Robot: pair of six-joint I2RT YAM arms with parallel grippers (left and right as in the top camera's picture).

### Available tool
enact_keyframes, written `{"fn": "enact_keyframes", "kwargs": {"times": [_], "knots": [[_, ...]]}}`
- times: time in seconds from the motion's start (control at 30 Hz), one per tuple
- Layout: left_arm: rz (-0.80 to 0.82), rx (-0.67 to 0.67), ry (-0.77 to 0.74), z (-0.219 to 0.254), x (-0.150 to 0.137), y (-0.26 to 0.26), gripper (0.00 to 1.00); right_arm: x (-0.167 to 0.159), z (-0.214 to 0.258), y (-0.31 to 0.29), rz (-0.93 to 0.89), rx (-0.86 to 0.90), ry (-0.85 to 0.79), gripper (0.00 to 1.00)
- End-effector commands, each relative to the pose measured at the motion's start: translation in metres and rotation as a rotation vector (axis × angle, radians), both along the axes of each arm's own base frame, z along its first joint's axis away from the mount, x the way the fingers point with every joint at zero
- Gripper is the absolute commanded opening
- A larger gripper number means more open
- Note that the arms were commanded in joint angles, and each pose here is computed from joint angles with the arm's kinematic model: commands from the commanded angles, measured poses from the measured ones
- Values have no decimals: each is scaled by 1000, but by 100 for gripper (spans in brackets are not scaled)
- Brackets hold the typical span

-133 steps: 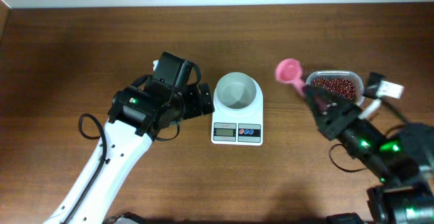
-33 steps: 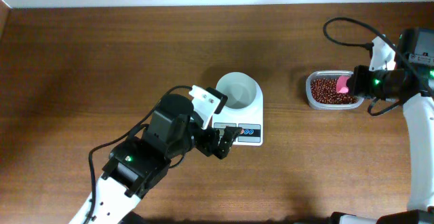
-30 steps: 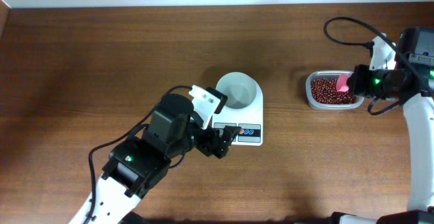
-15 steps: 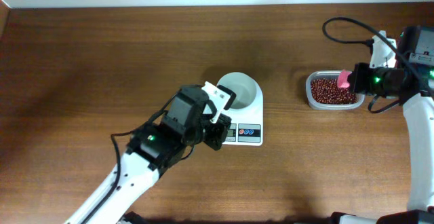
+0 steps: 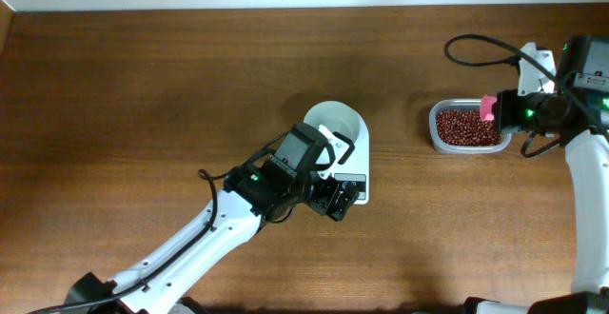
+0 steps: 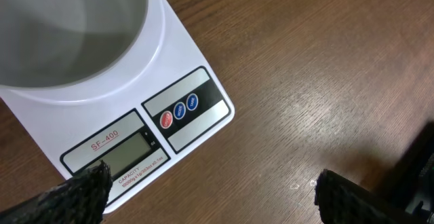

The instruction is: Scoop and weigh 50g on scale

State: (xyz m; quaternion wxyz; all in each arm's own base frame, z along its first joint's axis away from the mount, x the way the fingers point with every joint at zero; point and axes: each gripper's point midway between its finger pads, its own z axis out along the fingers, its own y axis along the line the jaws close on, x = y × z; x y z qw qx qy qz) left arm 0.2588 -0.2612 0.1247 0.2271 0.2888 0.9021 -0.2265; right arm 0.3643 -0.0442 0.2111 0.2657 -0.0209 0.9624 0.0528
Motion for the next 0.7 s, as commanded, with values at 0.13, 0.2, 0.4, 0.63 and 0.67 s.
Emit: {"fn": "enact_keyframes", "kwargs": {"times": [0.13,0.2,0.4,0.63,0.67], "knots": [[-2,1,-6,0,0,0,99,8,-38,-26,2,-125,114,4],[-2,1,-6,0,0,0,99,12,-46,-31,-5,-144,131,4],[-2,1,-6,0,0,0,100,19,-79,-43,-23,-178,211,4],[-2,1,-6,0,0,0,99,20,-102,-40,-20,-78,254,4],[-2,2,-6,0,0,0,99,19,-103,-40,-23,-49,252,4]]}}
